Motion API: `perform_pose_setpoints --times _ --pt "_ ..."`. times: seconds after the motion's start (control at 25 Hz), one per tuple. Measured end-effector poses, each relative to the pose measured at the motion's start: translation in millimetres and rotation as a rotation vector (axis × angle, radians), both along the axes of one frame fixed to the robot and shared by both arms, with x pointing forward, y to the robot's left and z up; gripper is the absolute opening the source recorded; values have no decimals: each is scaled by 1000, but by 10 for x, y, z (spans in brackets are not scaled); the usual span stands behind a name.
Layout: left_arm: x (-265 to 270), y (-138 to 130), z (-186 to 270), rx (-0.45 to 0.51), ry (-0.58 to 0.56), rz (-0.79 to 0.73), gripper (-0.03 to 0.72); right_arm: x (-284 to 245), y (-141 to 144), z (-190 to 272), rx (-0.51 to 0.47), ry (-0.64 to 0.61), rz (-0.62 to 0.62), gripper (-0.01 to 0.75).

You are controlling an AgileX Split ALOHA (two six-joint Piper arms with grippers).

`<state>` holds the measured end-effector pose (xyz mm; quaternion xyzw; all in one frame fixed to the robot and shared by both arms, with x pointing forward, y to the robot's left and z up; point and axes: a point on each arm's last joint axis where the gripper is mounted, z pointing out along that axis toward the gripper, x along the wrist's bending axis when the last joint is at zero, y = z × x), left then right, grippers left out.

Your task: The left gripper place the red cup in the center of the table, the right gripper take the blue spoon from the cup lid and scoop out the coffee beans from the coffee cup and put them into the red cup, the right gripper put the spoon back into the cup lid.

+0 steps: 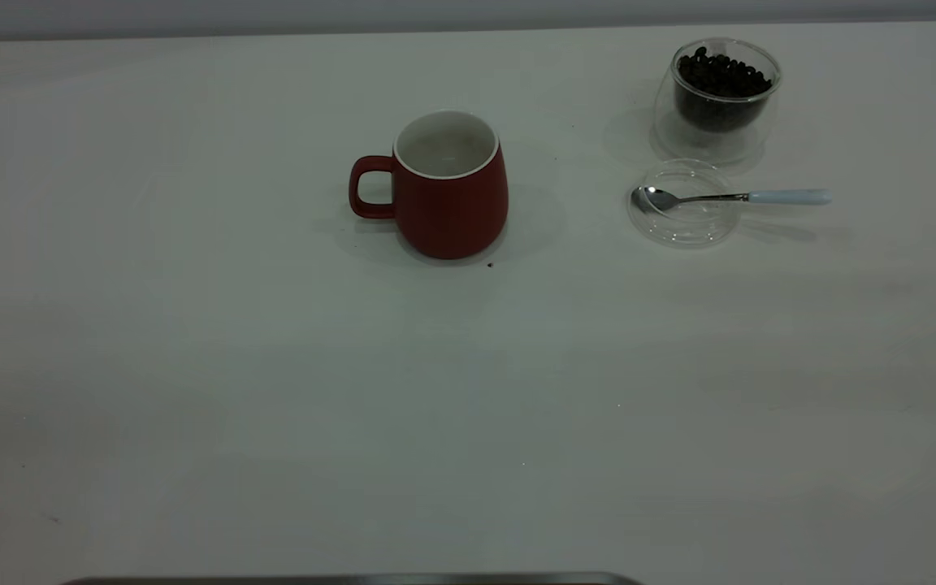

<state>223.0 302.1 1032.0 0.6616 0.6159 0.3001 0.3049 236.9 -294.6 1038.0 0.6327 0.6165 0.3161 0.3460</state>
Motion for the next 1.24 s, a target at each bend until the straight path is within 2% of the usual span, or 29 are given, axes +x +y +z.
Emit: perform_pose_setpoints --times 0.12,0.36,1.24 --pt "0 0 0 1 0 -1 586 -1 -2 0 -2 -1 2 548" --pt "0 0 0 2 0 -2 586 -46 -5 -1 -6 -30 91 548" --pt "0 0 0 2 0 -2 586 -51 -20 -1 -20 -33 98 548"
